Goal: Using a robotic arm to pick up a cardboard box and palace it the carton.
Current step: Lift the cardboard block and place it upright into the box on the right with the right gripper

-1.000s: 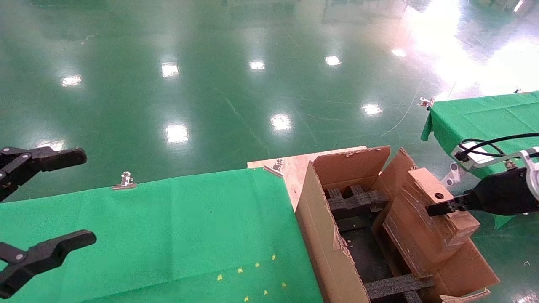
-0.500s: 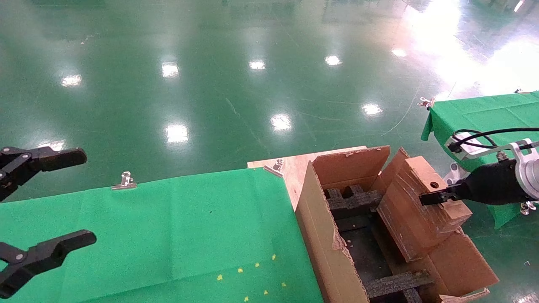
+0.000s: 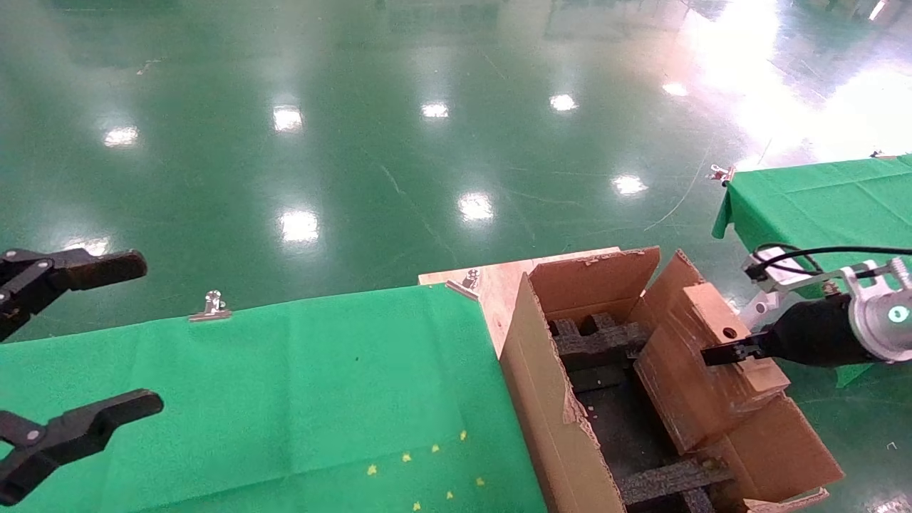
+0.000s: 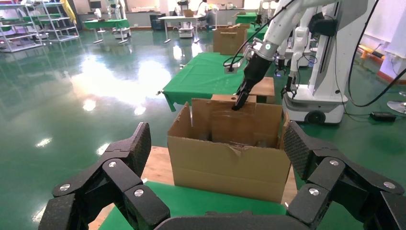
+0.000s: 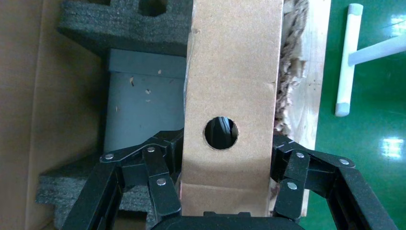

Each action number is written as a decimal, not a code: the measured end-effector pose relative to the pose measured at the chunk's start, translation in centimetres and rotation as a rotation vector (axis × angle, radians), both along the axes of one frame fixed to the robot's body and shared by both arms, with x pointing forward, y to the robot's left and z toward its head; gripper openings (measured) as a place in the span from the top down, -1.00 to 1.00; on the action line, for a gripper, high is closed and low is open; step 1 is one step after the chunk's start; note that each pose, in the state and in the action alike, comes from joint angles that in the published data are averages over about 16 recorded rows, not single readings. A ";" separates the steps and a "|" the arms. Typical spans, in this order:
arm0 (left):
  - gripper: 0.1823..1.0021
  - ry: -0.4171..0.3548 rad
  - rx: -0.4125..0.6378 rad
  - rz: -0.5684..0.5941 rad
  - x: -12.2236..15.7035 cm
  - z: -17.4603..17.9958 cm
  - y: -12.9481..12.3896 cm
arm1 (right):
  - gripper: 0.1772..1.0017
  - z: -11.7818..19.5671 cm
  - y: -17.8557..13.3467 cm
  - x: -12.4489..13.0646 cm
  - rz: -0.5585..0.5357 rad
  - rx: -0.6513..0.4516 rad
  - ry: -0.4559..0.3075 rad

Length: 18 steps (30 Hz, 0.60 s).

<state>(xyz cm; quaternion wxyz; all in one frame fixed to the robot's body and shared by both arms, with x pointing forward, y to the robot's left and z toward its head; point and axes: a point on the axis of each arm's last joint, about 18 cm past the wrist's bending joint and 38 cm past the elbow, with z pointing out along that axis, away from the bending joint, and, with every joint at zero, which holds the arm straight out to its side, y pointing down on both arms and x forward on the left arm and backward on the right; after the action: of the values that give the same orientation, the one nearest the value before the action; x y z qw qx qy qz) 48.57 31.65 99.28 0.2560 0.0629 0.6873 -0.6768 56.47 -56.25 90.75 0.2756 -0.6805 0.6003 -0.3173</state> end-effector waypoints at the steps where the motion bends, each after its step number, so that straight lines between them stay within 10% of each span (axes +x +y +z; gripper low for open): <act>1: -1.00 0.000 0.000 0.000 0.0 0.0 0.0 | 0.75 -0.2 0.1 0.1 0.000 -0.001 0.001; 18: -1.00 0.000 0.000 0.000 0.0 0.0 0.0 | 0.76 -4.4 1.5 3.0 0.007 -0.039 0.049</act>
<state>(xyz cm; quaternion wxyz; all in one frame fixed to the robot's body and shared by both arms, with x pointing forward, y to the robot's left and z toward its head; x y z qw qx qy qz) 48.57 31.65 99.28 0.2560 0.0629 0.6873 -0.6768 59.51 -54.71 86.32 0.2484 -0.6953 0.5984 -0.3111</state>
